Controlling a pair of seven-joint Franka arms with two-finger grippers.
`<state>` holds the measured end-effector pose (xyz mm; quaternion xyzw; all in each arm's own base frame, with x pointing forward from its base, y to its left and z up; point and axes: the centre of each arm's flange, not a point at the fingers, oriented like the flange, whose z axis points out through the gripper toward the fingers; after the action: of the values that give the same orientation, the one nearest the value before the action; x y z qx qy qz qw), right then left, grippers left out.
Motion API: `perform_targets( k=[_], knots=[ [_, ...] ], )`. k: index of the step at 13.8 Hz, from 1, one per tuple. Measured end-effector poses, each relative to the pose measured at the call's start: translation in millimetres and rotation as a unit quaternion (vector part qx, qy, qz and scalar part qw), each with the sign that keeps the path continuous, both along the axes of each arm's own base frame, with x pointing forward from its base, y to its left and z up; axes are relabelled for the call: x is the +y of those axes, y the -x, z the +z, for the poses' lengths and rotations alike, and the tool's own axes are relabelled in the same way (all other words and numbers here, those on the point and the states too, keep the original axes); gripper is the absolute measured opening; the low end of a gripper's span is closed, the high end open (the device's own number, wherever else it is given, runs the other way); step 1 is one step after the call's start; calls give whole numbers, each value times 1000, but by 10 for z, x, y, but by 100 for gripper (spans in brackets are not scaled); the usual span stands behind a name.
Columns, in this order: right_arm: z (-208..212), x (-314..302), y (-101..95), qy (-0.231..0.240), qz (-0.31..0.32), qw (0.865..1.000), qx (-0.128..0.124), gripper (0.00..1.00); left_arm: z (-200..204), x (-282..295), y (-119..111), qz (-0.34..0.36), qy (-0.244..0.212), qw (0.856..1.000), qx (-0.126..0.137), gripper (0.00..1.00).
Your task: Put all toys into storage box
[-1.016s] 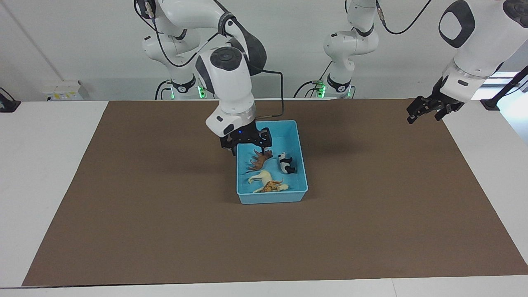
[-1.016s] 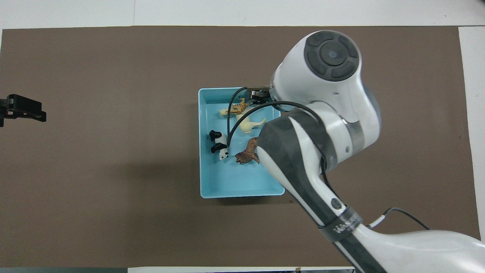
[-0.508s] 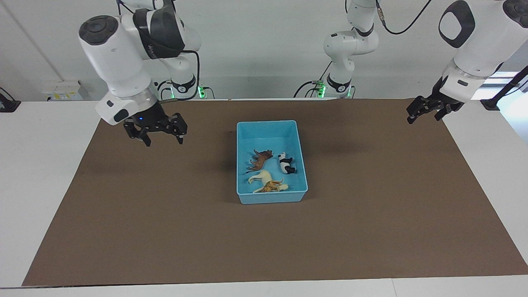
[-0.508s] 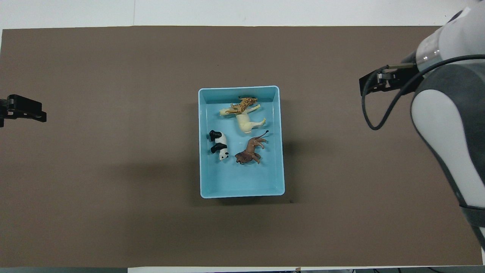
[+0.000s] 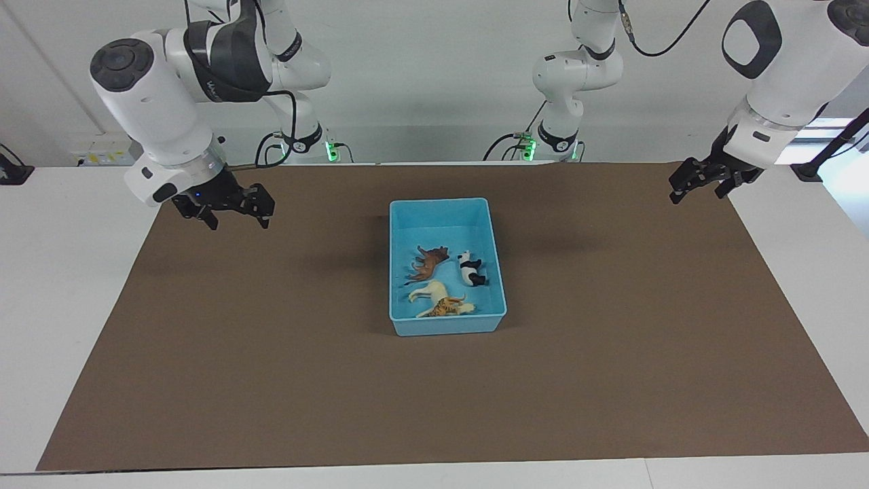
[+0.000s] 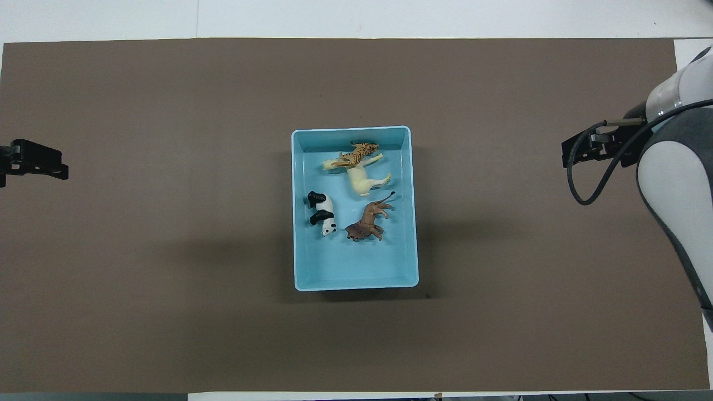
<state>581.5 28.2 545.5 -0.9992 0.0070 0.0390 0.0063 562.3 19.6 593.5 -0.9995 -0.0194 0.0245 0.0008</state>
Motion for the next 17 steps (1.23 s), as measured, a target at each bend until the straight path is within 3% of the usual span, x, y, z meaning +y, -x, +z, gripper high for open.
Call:
perform_targets(
  k=[3,7,17],
  knots=[
    [33,-30,115,0,-2,1000,-6,100,0,0,0,0,0,1000,0,100],
    [176,-224,97,1,-18,999,-27,100,0,0,0,0,0,1000,0,100],
    [188,-328,101,24,-14,999,-25,100,-1,0,1,0,0,1000,0,100]
  ],
)
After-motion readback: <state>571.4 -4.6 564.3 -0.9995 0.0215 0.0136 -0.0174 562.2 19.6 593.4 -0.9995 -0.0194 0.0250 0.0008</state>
